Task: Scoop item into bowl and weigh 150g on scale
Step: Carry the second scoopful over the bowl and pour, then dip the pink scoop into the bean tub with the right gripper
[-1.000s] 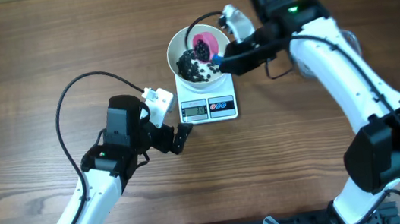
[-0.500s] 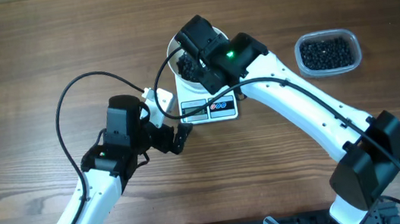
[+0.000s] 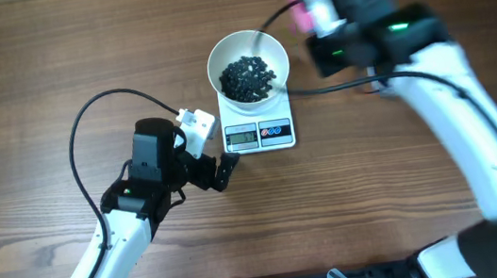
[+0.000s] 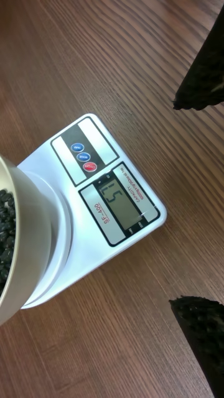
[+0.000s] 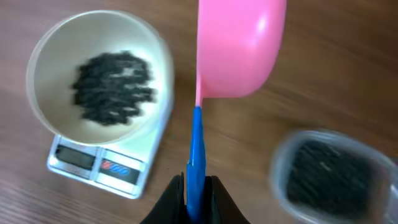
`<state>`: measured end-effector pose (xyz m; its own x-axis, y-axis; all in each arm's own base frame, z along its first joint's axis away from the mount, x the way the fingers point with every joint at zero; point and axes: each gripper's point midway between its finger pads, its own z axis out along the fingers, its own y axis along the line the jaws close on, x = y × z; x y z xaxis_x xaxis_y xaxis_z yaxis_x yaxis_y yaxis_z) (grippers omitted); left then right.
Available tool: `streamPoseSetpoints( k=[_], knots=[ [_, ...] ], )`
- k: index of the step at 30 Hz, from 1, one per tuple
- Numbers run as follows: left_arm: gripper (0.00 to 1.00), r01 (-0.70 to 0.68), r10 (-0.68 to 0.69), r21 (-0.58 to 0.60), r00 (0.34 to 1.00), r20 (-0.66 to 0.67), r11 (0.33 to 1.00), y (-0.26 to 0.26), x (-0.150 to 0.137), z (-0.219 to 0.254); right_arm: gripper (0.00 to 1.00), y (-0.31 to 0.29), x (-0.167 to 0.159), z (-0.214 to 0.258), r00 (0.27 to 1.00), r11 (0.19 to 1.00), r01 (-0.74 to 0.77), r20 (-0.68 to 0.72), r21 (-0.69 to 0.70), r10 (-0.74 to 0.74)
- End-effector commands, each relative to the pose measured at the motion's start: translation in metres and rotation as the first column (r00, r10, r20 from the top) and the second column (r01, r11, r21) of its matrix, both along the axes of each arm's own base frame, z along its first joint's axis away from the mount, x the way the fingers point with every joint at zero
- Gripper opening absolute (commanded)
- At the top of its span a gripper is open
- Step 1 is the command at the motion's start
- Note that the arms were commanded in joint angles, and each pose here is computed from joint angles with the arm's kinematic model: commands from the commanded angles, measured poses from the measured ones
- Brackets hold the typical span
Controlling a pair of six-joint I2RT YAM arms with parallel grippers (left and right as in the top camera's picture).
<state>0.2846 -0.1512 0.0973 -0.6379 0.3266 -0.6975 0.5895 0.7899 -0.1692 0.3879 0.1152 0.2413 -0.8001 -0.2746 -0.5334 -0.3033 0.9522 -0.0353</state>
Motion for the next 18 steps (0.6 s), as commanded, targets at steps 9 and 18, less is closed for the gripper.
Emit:
streamPoseSetpoints(
  k=[9,18],
  knots=[
    [1.0,-0.004,0.004,0.002,1.0,-0.002,1.0,0.0,0.0,-0.001,0.04,-0.164,-0.025,-0.05,0.907,0.933,0.357,-0.223,-0.047,-0.358],
    [1.0,-0.004,0.004,0.002,1.0,-0.002,1.0,0.0,0.0,-0.001,0.04,-0.165,-0.021,-0.134,0.837,0.941,0.324,-0.434,-0.098,-0.333]
  ],
)
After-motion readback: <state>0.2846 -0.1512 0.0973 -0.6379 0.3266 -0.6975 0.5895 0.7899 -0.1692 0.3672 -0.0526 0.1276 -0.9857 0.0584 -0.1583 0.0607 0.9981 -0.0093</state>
